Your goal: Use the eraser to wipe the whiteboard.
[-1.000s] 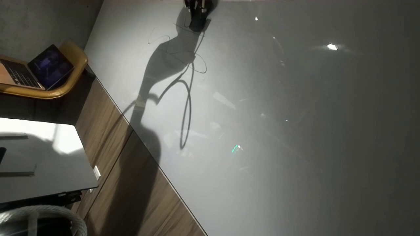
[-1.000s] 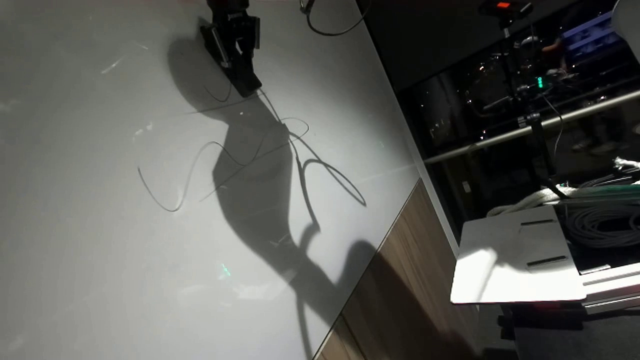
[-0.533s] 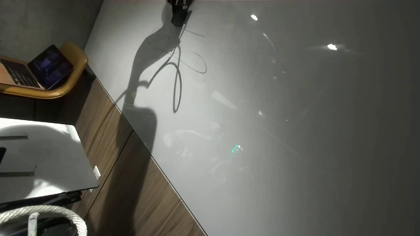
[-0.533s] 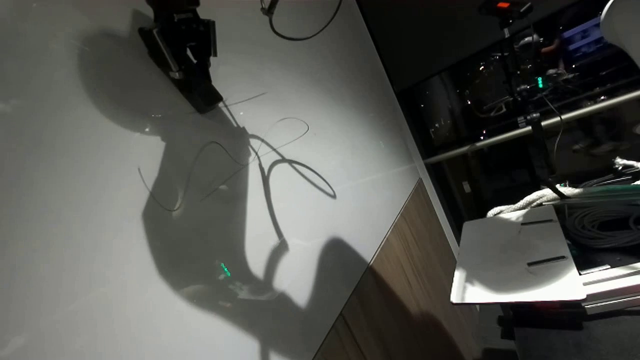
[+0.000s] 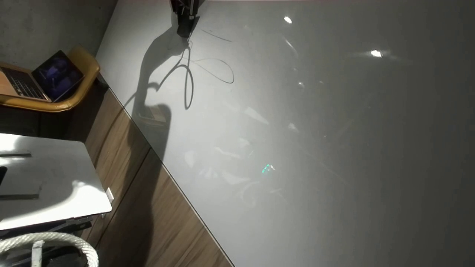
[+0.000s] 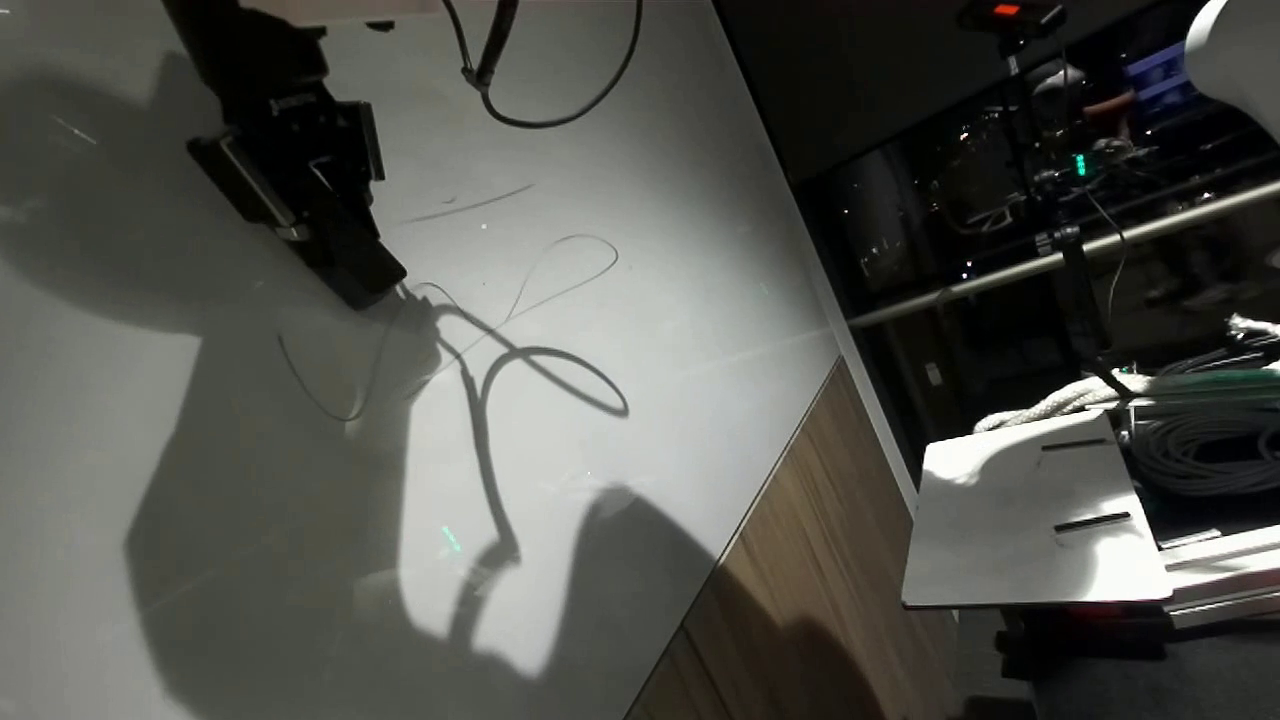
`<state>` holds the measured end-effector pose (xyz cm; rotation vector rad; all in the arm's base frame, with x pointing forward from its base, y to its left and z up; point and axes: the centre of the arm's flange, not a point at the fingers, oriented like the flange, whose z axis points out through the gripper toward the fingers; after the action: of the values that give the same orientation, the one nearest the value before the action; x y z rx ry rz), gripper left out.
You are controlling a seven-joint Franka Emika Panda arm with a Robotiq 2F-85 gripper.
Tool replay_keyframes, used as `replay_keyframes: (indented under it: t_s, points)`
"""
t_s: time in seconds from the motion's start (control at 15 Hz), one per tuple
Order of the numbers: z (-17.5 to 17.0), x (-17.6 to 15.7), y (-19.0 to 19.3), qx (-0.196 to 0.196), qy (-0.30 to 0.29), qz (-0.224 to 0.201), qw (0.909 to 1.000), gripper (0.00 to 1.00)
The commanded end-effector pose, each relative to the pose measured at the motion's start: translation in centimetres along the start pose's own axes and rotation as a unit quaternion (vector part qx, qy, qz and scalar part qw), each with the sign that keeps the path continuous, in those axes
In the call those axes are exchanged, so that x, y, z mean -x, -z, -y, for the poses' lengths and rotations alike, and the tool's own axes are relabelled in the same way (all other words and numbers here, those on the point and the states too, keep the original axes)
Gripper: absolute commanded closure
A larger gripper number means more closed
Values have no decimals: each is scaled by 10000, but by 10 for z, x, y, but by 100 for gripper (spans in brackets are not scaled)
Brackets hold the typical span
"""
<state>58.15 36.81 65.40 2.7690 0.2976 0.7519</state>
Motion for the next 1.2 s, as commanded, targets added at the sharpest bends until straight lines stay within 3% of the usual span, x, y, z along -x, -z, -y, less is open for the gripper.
replay_keyframes:
  t_s: [0.0,0.33,0.73,1.13]
  points:
    - [-29,-55,-46,456,136,-92,9988,71]
    - [-94,-2,-28,923,64,116,9956,71]
    - [-182,51,-25,1395,-648,242,9878,71]
    - [-301,103,-61,1575,-1232,71,9798,71]
